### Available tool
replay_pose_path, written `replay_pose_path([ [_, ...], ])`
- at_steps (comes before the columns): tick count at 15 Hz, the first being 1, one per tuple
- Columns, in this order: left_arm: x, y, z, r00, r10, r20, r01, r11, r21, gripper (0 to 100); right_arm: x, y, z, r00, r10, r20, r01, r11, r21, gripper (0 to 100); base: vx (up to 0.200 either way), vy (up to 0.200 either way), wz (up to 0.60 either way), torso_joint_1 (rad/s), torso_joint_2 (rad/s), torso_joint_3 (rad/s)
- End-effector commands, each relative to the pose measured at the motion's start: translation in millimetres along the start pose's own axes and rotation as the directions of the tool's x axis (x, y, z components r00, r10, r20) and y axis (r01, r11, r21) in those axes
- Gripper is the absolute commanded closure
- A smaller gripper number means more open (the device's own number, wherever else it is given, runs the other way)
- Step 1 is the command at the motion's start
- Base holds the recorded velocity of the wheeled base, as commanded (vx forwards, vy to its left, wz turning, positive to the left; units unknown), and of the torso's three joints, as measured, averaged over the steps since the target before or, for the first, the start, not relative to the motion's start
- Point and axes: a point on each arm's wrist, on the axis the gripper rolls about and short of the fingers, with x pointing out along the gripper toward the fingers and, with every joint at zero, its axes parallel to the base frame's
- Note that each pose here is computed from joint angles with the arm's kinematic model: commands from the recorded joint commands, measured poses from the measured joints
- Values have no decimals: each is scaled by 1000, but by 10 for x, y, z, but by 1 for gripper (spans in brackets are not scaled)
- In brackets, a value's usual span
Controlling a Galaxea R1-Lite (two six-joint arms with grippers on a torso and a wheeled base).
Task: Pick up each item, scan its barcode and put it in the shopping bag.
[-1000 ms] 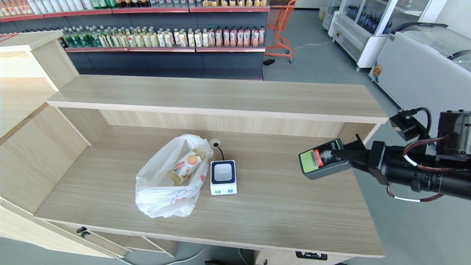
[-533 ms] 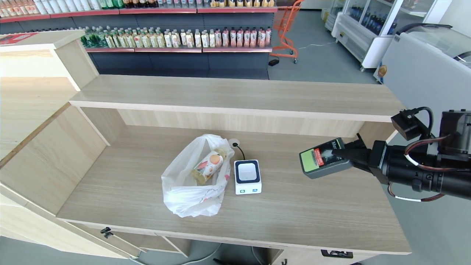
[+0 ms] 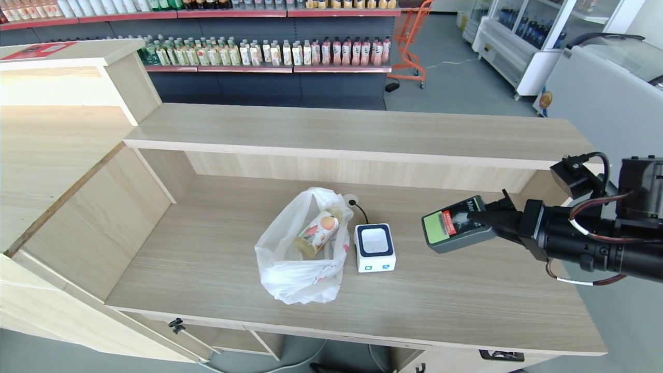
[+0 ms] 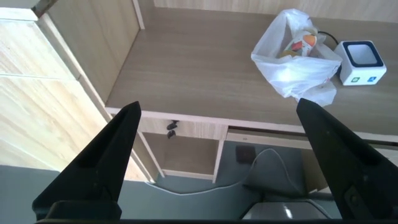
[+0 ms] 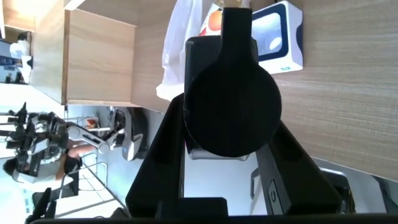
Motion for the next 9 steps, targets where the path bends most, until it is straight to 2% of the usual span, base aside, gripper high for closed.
replay_pose_path([
  [1, 0, 0, -1, 1000, 0, -1, 0, 1000, 2, 0, 6, -12, -24, 1000, -3, -9, 3, 1000, 4, 100, 0, 0, 0, 0, 0, 0],
  [6, 0, 0, -1, 1000, 0, -1, 0, 1000, 2, 0, 158, -62, -82, 999, -37, -39, 36, 999, -6, 100, 200, 0, 0, -7, 0, 1],
  [9, 0, 0, 0, 1000, 0, 1, 0, 1000, -1, 0, 364, -94, -165, 994, -77, -75, 70, 993, -92, 100, 0, 0, 0, 0, 0, 0],
])
